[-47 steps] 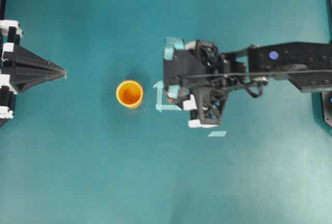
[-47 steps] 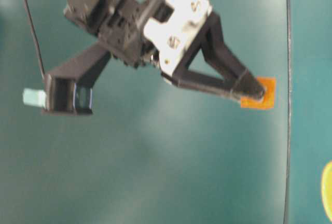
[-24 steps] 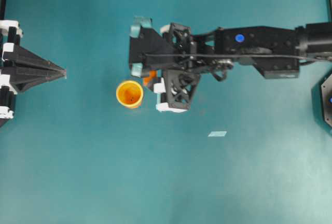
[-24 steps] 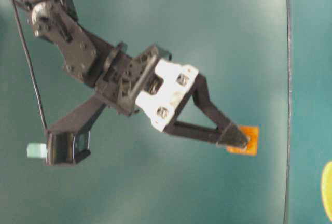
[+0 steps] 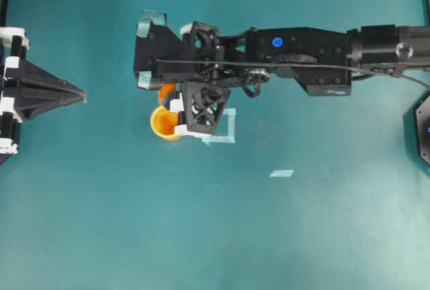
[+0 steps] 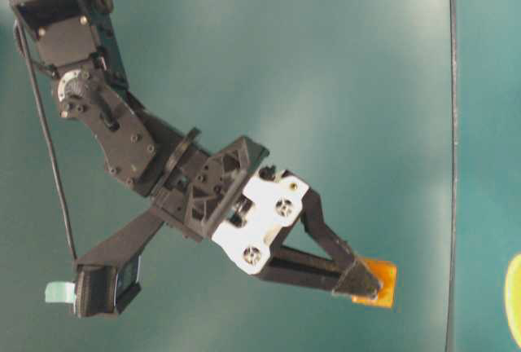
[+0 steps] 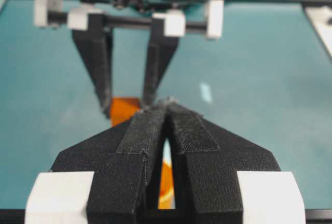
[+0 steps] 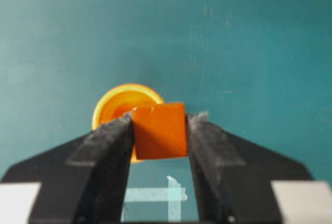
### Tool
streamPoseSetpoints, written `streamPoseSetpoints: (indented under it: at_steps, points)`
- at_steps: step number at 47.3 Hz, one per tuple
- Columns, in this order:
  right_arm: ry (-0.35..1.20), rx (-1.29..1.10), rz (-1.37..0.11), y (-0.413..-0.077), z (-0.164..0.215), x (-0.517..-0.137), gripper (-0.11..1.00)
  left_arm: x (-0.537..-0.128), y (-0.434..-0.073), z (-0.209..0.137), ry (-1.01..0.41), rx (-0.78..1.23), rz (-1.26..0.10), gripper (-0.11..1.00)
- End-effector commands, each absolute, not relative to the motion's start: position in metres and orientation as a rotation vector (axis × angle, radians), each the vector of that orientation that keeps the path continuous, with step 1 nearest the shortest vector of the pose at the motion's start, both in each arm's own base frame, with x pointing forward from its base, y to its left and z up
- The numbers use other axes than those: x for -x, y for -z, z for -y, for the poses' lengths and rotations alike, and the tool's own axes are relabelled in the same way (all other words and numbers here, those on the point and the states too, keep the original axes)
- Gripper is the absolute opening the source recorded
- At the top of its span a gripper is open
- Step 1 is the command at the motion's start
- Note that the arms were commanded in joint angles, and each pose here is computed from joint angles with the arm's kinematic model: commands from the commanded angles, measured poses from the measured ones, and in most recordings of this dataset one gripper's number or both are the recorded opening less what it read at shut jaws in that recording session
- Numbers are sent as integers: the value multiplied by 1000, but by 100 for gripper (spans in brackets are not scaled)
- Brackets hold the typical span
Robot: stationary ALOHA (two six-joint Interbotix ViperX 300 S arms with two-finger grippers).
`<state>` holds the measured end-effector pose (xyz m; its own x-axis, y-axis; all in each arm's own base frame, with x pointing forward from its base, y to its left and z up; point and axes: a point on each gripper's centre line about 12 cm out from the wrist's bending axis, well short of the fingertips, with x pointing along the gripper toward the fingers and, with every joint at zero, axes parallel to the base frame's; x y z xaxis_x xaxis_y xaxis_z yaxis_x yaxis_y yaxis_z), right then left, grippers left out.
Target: Move the block toward the cup with right arm.
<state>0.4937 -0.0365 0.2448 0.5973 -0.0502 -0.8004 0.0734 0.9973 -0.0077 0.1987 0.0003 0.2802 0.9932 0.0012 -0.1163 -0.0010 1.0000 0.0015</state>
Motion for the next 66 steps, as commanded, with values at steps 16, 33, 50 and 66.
streamPoseSetpoints:
  at_steps: [16, 33, 50, 66]
  points:
    - [76, -30, -856, -272, 38, -501, 40, -201, -291, 0, -1, -6, -89, 0]
    - [75, -30, -856, -272, 38, -501, 40, -201, -291, 0, -1, -6, -89, 0]
    - [75, -30, -862, -272, 38, -500, 40, -201, -292, 0, -1, -6, -87, 0]
    - [75, -31, -863, -271, 37, -500, 40, -201, -292, 0, -1, -6, -87, 0]
